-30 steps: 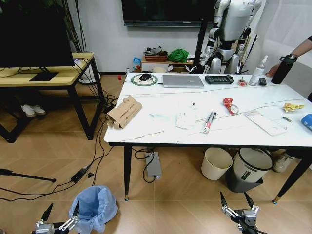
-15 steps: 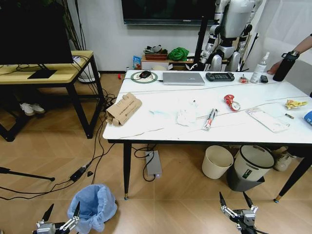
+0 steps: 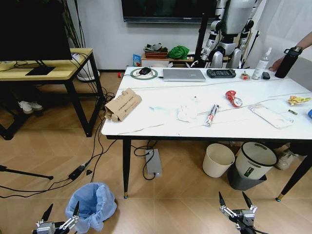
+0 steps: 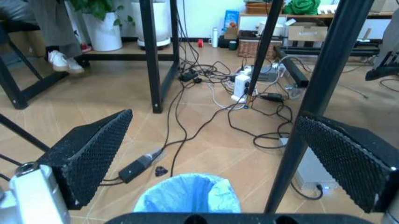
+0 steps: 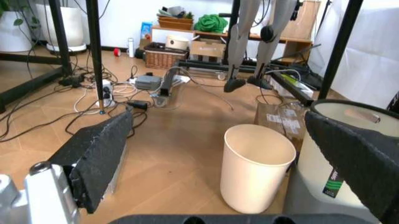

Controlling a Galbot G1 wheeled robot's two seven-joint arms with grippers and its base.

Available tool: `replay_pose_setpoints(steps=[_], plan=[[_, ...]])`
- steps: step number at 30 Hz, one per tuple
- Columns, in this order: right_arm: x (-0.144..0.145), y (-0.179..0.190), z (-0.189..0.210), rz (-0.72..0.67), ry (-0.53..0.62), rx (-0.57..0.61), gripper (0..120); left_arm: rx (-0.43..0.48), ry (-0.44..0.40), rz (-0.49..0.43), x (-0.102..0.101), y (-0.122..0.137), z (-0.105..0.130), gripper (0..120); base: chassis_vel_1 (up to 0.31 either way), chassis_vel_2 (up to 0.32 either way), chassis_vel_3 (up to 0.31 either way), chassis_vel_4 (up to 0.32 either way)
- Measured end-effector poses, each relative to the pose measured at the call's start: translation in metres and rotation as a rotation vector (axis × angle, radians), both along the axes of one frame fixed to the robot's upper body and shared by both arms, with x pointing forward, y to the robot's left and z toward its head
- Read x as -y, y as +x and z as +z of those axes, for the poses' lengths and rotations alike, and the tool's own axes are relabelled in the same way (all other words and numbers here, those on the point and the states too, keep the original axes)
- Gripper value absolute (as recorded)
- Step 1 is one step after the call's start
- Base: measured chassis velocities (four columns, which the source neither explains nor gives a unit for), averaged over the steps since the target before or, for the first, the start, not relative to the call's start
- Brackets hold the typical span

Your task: Pick up the trash bin and place the trash from the table into it.

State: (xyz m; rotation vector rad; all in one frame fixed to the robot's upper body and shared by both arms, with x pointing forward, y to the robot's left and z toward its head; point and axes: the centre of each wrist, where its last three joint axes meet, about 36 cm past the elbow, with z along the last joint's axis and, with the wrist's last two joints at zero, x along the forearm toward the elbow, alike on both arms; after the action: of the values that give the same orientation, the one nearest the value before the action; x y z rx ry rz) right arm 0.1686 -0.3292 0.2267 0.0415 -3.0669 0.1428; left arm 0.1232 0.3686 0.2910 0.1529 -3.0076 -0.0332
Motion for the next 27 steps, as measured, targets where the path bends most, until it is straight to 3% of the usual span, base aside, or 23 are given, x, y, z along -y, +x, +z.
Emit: replay_pose_setpoints(steps=[27], plan=[[-0.001, -0.0012, 0.0002, 0.002, -0.001, 0.002, 100, -0.003, 0.001, 0.0, -0.0007, -0.0023, -0.0028, 100, 0.0, 0.0, 0.0, 0.0]])
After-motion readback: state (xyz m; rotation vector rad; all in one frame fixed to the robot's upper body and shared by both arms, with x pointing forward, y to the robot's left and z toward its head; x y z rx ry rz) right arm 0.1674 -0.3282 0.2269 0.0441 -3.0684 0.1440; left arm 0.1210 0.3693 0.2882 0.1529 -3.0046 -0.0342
